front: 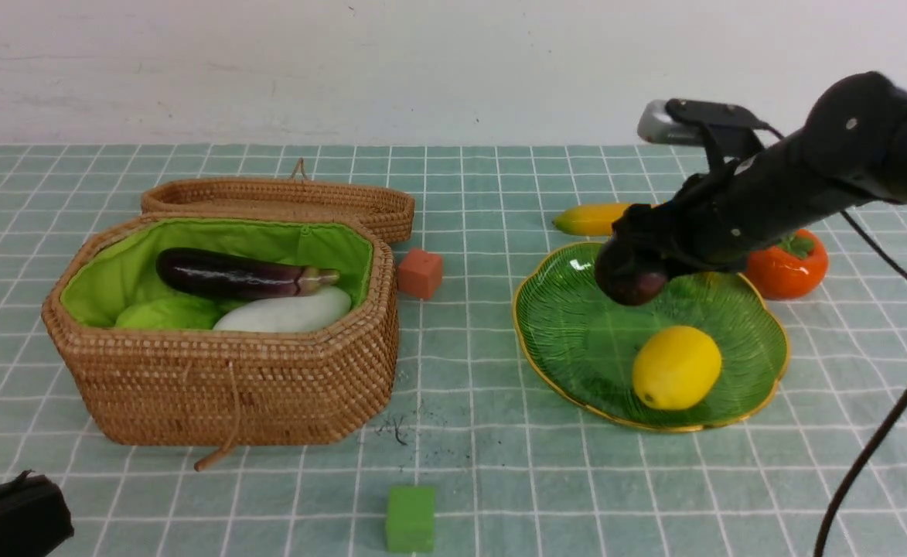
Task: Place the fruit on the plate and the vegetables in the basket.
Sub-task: Use the right arm to grab a mangosteen and put it into the right plate, then grab a tomato with your right arm and place it on the plate on the right.
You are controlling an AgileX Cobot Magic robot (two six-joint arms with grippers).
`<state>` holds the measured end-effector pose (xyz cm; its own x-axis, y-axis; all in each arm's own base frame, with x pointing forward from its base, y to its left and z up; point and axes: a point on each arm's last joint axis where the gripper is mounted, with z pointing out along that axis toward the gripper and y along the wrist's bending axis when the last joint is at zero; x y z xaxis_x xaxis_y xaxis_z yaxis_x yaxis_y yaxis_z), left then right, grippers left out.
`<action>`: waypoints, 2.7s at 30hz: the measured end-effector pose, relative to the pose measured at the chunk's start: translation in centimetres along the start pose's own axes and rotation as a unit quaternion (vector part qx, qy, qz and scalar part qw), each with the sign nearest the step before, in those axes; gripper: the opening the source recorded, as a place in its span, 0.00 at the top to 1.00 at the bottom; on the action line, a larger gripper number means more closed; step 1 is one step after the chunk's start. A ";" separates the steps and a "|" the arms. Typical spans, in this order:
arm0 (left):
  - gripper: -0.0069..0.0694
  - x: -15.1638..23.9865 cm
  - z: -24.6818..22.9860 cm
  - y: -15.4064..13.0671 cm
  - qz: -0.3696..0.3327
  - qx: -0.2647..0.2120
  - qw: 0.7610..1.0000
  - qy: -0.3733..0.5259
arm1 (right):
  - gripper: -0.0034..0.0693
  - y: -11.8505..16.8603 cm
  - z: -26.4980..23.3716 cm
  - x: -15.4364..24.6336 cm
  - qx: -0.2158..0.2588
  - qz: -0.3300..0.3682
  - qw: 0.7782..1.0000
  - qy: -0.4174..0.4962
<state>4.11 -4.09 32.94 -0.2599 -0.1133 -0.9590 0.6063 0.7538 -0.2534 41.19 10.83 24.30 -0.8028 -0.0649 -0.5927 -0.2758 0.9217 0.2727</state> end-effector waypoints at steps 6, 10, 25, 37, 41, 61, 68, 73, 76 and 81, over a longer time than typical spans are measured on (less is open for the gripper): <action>0.93 0.0 0.0 0.0 0.000 0.000 1.000 0.000 | 0.10 -0.5 1.6 0.6 -0.002 0.004 1.000 0.028; 0.93 -0.1 0.0 0.0 0.000 0.000 1.000 -0.003 | 0.02 -0.9 -0.4 -0.2 0.007 -0.013 0.999 0.031; 0.93 -0.6 0.0 0.0 0.000 0.000 1.000 -0.030 | 0.21 -18.6 -6.5 -2.1 0.100 0.237 0.965 -0.046; 0.93 -0.7 0.0 0.0 0.000 0.000 0.999 -0.036 | 0.07 -22.6 0.3 -2.5 0.056 0.257 0.964 -0.043; 0.93 -0.7 0.0 0.0 0.000 0.000 0.999 -0.037 | 0.07 -22.7 1.1 -2.2 0.040 0.272 0.961 -0.035; 0.93 -0.7 0.0 0.0 0.000 0.000 0.999 -0.041 | 0.21 -20.4 3.4 -2.8 0.027 0.231 0.972 -0.032; 0.93 -0.7 0.0 0.0 0.000 0.000 0.999 -0.041 | 0.26 -20.3 2.9 -2.9 0.044 0.207 0.977 -0.028; 0.93 -0.7 0.0 0.0 0.000 0.000 0.999 -0.041 | 0.26 -19.8 -1.8 -4.0 0.094 0.144 0.985 -0.013; 0.93 -0.8 0.0 0.0 0.000 0.000 0.999 -0.043 | 0.26 -17.5 -4.8 -4.9 0.083 0.131 0.988 -0.006; 0.93 -0.9 0.0 0.0 0.000 0.000 0.999 -0.048 | 0.26 -10.2 -5.1 -5.6 0.017 0.073 0.997 0.030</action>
<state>4.31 -3.96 33.78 -0.1855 -0.1747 -0.9670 0.6062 0.7541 -0.2526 45.84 -0.17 28.74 -0.8636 0.0489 -0.5019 -0.1367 0.9354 0.3262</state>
